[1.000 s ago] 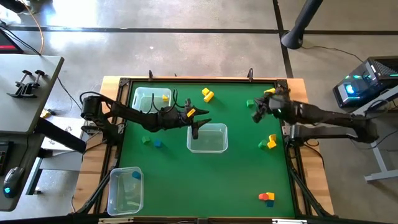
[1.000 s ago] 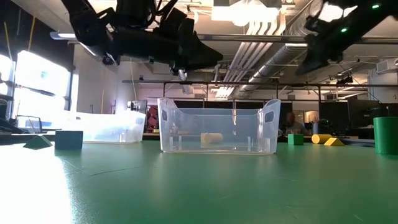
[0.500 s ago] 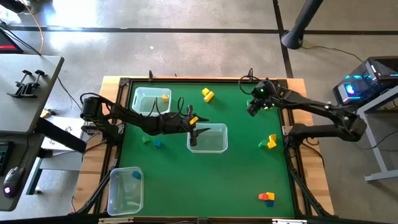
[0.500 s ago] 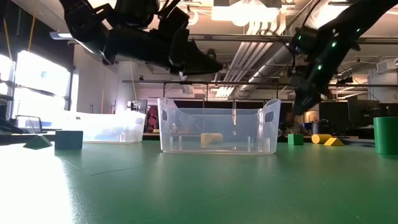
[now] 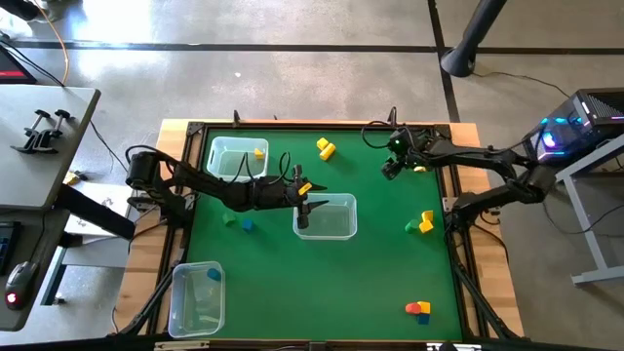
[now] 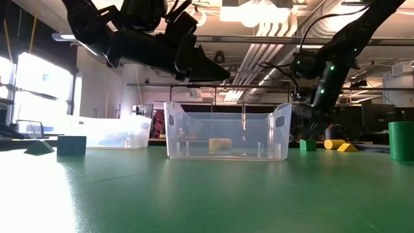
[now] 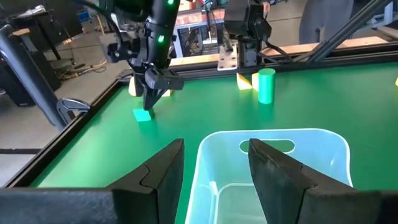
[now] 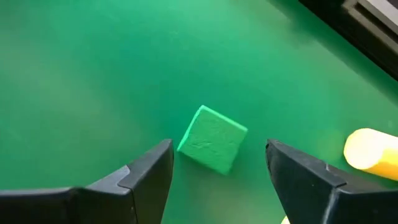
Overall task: Sort blocks by size
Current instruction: Put the green cube block into the middle right transparent bin, then put the yellow triangular block into the top left transparent bin
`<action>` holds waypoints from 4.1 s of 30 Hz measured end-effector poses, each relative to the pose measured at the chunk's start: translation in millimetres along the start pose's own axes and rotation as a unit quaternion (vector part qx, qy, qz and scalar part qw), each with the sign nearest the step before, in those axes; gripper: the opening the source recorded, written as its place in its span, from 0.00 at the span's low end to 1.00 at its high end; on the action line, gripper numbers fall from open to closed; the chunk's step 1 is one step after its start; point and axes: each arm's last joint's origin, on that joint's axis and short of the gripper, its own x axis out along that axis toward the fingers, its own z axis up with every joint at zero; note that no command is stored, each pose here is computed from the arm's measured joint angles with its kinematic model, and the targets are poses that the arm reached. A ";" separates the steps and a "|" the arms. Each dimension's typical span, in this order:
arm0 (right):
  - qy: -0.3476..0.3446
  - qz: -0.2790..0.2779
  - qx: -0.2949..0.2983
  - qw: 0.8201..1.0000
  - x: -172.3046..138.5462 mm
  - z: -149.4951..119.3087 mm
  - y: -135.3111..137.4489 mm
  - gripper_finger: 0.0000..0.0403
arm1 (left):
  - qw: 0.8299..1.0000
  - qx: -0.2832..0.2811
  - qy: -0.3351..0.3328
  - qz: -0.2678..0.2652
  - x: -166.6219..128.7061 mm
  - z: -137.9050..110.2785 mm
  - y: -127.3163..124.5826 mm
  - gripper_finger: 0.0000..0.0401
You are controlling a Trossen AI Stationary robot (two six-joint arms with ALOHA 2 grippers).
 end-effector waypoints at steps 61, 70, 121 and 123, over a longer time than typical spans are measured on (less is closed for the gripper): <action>-0.245 0.360 -0.232 0.870 -50.2 -7.2 195.9 0.32 | 0.997 0.032 0.000 0.066 -32.5 35.5 -10.6 0.42; -0.152 0.319 -0.320 0.879 -30.5 2.2 229.8 0.40 | 0.997 0.028 0.012 0.066 -32.6 33.2 -10.8 0.42; -0.113 0.041 -0.336 0.934 -155.6 -95.5 193.8 0.44 | 0.996 0.021 0.046 0.070 -32.9 26.3 -11.0 0.42; -0.110 0.031 -0.332 0.936 -157.7 -101.6 191.6 0.44 | 0.996 0.021 0.046 0.070 -32.9 26.4 -11.0 0.42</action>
